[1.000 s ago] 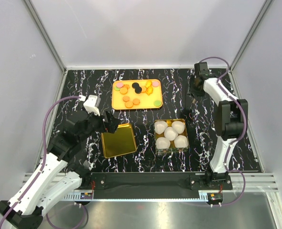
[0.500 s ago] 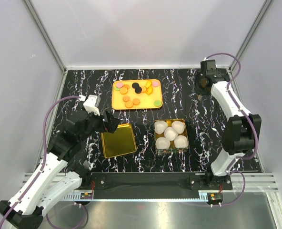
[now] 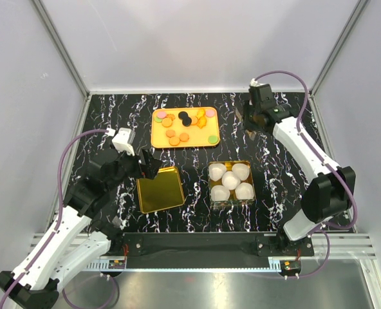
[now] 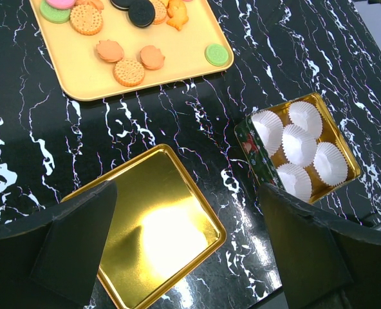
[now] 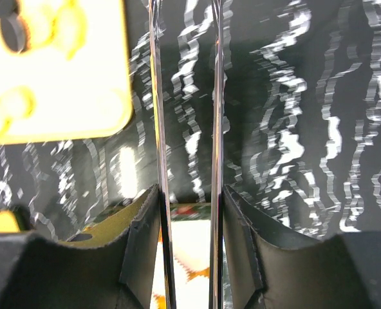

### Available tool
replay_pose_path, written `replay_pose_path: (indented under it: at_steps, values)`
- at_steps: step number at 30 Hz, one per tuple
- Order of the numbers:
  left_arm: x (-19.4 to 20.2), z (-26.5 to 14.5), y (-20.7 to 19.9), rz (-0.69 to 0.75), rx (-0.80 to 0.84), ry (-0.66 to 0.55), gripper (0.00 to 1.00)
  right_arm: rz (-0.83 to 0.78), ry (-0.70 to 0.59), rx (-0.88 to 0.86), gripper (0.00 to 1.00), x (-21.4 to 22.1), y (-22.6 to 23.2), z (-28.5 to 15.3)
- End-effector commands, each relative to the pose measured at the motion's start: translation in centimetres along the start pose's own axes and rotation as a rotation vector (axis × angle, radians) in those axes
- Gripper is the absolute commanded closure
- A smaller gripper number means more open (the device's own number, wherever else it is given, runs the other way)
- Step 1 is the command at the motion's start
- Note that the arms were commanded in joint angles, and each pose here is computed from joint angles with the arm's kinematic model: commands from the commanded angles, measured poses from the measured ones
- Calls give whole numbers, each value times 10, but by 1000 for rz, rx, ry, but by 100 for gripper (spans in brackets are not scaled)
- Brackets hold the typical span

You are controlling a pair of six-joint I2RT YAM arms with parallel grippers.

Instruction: Pack the cookies

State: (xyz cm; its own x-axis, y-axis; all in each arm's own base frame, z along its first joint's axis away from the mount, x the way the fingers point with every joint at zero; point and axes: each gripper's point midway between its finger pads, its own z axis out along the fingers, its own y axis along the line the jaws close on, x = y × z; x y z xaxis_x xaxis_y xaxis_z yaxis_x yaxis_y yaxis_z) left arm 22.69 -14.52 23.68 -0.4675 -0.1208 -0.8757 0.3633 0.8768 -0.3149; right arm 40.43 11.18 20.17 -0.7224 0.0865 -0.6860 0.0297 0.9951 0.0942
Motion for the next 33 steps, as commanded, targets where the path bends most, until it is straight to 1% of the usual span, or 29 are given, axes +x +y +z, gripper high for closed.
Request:
replay_pose_path:
  at_steps: [1, 11, 14, 15, 16, 19, 20, 24, 28, 33]
  values:
    - [-17, -3, -2, 1, 0, -56, 1, -22, -38, -80, 53, -3, 34, -25]
    - [-20, -4, -1, 0, -1, -66, 1, -82, -4, -181, 53, 19, 87, -30]
    - [-20, -5, 0, -3, -5, -66, 1, -110, 6, -199, 52, 22, 105, -25]
    - [-20, -4, 1, -4, -7, -67, 1, -127, 26, -205, 52, 30, 114, -19]
    - [-20, -4, 1, -4, -7, -67, 1, -131, 20, -212, 52, 26, 120, -19]
    - [-19, -5, 1, -4, -8, -65, 1, -159, 44, -224, 51, 33, 136, -6]
    - [-20, -5, 1, -4, -7, -68, 1, -159, 34, -235, 50, 28, 142, -7]
    - [-19, -5, 1, -4, -7, -67, 1, -177, 54, -240, 49, 29, 157, 8]
    - [-19, -5, 1, -3, -9, -66, 1, -202, 72, -253, 49, 33, 172, 10]
    - [-20, -6, 1, -3, -10, -69, 1, -230, 93, -272, 48, 51, 188, 8]
